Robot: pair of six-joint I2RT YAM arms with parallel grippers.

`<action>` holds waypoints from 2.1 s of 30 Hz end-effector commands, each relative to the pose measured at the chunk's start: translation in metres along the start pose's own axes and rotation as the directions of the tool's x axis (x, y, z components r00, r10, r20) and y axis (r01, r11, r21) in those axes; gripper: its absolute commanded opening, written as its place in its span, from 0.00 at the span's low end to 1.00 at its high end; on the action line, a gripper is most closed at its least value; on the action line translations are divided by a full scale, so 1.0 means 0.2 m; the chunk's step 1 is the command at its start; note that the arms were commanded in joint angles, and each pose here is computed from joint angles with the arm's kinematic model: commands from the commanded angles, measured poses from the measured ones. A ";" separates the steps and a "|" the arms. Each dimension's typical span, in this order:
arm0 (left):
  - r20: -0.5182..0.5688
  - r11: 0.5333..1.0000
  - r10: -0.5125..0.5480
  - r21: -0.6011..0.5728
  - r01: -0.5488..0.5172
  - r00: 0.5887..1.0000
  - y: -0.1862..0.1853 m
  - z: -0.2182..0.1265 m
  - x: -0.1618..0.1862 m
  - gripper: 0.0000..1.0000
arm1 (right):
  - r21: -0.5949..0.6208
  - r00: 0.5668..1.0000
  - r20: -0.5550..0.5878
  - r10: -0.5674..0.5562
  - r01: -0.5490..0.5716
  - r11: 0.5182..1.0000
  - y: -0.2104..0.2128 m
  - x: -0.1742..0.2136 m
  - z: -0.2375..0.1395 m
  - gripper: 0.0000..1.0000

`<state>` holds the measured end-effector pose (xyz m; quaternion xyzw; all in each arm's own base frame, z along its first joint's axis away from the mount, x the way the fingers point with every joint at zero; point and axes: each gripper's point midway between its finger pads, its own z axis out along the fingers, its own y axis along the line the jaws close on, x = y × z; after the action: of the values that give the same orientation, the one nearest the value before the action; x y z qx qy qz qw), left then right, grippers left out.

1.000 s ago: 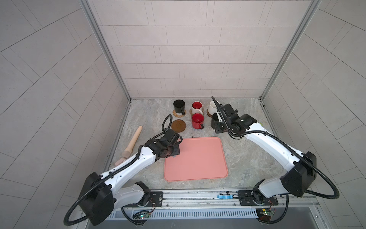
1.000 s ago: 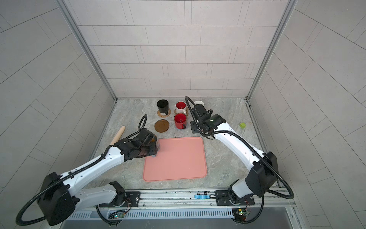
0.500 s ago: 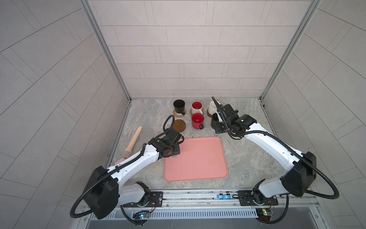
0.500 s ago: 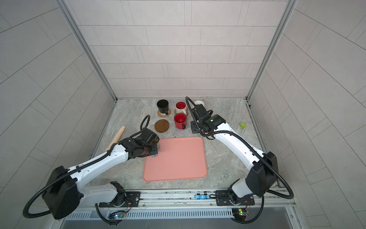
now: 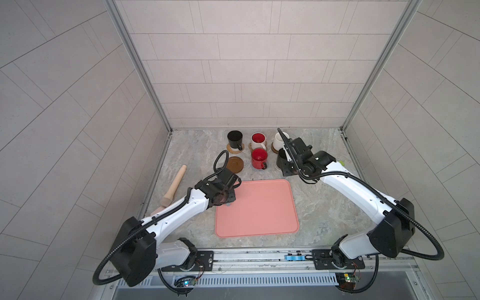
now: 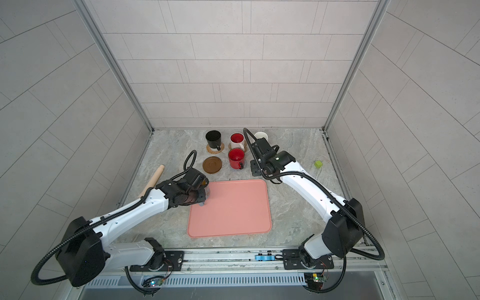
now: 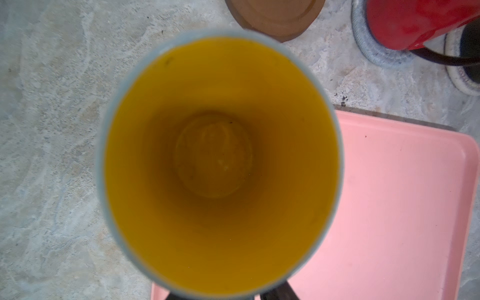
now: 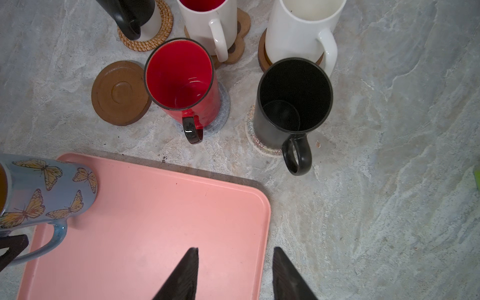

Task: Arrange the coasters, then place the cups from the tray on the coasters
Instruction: 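Lower the open left gripper onto the butterfly mug's rim near its handle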

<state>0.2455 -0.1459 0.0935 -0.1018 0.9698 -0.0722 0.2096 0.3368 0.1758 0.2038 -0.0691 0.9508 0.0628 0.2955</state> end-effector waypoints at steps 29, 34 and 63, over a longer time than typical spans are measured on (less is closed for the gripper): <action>0.023 0.999 0.025 -0.027 -0.024 0.999 0.02 0.00 -0.04 0.11 | 0.007 0.999 0.027 0.030 -0.030 1.000 -0.03 0.00 -0.06 0.49; 0.060 0.999 0.031 -0.017 -0.030 0.998 0.01 -0.03 -0.08 0.10 | 0.011 0.999 0.030 0.028 -0.028 1.000 -0.03 0.00 -0.07 0.49; 0.206 0.996 0.083 -0.031 -0.078 0.975 0.05 -0.09 -0.18 0.05 | 0.016 0.998 0.038 0.040 -0.041 0.999 -0.05 0.02 -0.09 0.49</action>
<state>0.2503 -0.1290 0.0970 -0.0567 0.9667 -0.0325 0.2474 0.3310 0.1703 0.2095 -0.0582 0.9486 0.0658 0.3040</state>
